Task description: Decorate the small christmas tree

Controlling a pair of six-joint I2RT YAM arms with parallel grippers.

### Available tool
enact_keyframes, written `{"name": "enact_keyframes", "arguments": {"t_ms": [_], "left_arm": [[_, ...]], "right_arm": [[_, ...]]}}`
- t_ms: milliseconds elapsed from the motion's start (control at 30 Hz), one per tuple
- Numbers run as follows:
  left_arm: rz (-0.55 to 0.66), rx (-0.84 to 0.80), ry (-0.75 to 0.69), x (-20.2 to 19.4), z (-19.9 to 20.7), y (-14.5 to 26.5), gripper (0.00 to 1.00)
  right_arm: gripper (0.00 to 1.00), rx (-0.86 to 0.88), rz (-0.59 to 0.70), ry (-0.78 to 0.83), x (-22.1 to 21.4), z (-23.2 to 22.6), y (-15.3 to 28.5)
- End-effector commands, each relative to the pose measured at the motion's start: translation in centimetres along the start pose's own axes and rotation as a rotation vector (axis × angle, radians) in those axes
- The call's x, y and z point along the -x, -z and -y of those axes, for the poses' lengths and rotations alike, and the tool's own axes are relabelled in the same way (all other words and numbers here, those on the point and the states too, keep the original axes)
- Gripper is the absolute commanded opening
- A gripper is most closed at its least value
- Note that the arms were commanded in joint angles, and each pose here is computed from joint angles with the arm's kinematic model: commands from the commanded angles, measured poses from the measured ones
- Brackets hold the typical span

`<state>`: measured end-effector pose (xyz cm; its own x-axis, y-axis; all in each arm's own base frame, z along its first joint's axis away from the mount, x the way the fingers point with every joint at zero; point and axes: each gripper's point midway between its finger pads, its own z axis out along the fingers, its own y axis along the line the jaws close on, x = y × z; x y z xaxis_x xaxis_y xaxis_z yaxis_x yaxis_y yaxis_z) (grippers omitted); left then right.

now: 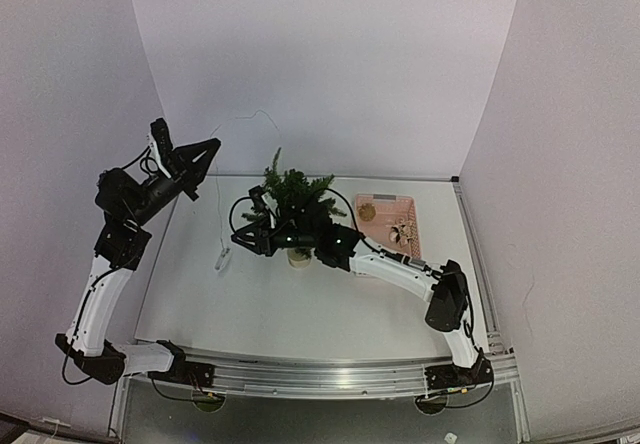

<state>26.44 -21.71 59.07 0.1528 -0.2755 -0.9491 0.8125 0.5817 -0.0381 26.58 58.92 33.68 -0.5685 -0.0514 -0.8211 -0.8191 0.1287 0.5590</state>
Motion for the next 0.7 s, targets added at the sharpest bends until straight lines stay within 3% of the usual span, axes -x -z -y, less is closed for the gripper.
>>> {"name": "enact_keyframes", "arguments": {"t_ms": [0,200,367,467,667], "left_arm": [[0.076,0.023,-0.086,2.4,0.0,0.5,0.0],[0.074,0.025,-0.105,2.5,-0.1,0.3,0.0],[0.081,0.015,-0.102,2.6,0.0,0.1,0.0],[0.081,0.002,-0.085,2.7,0.2,-0.1,0.0],[0.096,0.052,-0.062,3.9,-0.6,-0.2,0.0]], "right_arm": [[0.34,0.009,0.074,0.043,2.4,-0.8,-0.5],[0.49,-0.066,0.125,0.105,3.6,0.4,-0.5],[0.5,-0.07,0.109,0.106,2.7,1.0,-1.0],[0.45,-0.086,0.108,0.101,2.5,1.7,-1.3],[0.2,-0.052,0.067,0.077,1.2,1.4,-1.3]]}}
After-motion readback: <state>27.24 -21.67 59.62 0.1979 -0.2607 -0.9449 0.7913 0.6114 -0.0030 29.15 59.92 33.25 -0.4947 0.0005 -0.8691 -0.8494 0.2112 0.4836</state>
